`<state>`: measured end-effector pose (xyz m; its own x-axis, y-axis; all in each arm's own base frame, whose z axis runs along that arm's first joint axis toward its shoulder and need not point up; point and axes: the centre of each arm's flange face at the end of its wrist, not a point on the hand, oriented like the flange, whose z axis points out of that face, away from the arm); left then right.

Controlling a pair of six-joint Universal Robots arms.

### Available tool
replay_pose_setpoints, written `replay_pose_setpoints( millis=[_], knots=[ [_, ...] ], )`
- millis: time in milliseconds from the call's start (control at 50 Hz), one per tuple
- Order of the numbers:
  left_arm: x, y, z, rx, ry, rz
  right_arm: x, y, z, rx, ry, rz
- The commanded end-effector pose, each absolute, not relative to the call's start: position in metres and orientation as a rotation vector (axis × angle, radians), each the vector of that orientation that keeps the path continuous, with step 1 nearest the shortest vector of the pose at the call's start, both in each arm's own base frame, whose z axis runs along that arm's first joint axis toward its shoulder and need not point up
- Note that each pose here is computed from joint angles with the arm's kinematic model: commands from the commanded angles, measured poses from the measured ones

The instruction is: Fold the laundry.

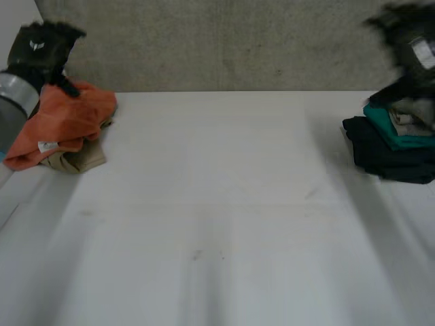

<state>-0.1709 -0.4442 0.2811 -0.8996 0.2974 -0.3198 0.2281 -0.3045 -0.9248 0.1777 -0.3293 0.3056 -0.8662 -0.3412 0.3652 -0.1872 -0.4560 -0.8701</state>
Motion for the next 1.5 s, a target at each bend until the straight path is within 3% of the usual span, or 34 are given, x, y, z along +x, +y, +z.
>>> replay_pose_setpoints(
  millis=[20, 120, 280, 560, 640, 720, 740, 800, 840, 860, 1020, 1140, 1240, 1340, 1500],
  knots=[
    [-0.123, -0.505, 0.204, -0.789, -1.988, 2.386, 0.229, -0.291, 0.241, -0.930, 1.686, -2.207],
    [-0.101, -0.528, 0.157, -0.785, -2.059, 2.359, 0.233, -0.279, 0.200, -1.019, 1.831, -2.070],
    [-0.086, -0.544, 0.124, -0.768, -2.085, 2.369, 0.226, -0.277, 0.176, -1.060, 1.980, -2.017],
    [-0.091, -0.546, 0.109, -0.846, -2.054, 2.414, 0.224, -0.278, 0.167, -1.053, 2.016, -1.985],
    [-0.120, -0.528, 0.143, -0.998, -1.952, 2.493, 0.222, -0.279, 0.167, -1.046, 2.025, -1.993],
    [-0.167, -0.490, 0.188, -1.054, -1.778, 2.541, 0.221, -0.283, 0.170, -1.025, 2.041, -2.017],
    [-0.192, -0.466, 0.205, -1.053, -1.706, 2.516, 0.219, -0.284, 0.172, -1.013, 2.051, -2.035],
    [-0.227, -0.428, 0.224, -1.049, -1.616, 2.446, 0.216, -0.285, 0.174, -0.987, 2.082, -2.055],
    [-0.258, -0.384, 0.238, -1.041, -1.549, 2.346, 0.215, -0.285, 0.174, -0.980, 2.096, -2.055],
    [-0.279, -0.343, 0.247, -1.036, -1.500, 2.261, 0.214, -0.285, 0.174, -0.974, 2.109, -2.053],
    [-0.324, -0.252, 0.224, -1.101, -1.453, 1.999, 0.213, -0.282, 0.177, -0.972, 2.128, -2.031],
    [-0.333, -0.234, 0.193, -1.150, -1.541, 1.848, 0.214, -0.281, 0.177, -0.970, 2.130, -2.025],
    [-0.327, -0.228, 0.198, -1.140, -1.615, 1.781, 0.214, -0.282, 0.178, -0.964, 2.127, -2.027],
    [-0.300, -0.238, 0.226, -1.082, -1.689, 1.832, 0.216, -0.283, 0.182, -0.968, 2.112, -2.037],
    [-0.276, -0.247, 0.219, -0.959, -1.930, 1.842, 0.226, -0.270, 0.191, -0.998, 2.185, -1.839]
  ],
)
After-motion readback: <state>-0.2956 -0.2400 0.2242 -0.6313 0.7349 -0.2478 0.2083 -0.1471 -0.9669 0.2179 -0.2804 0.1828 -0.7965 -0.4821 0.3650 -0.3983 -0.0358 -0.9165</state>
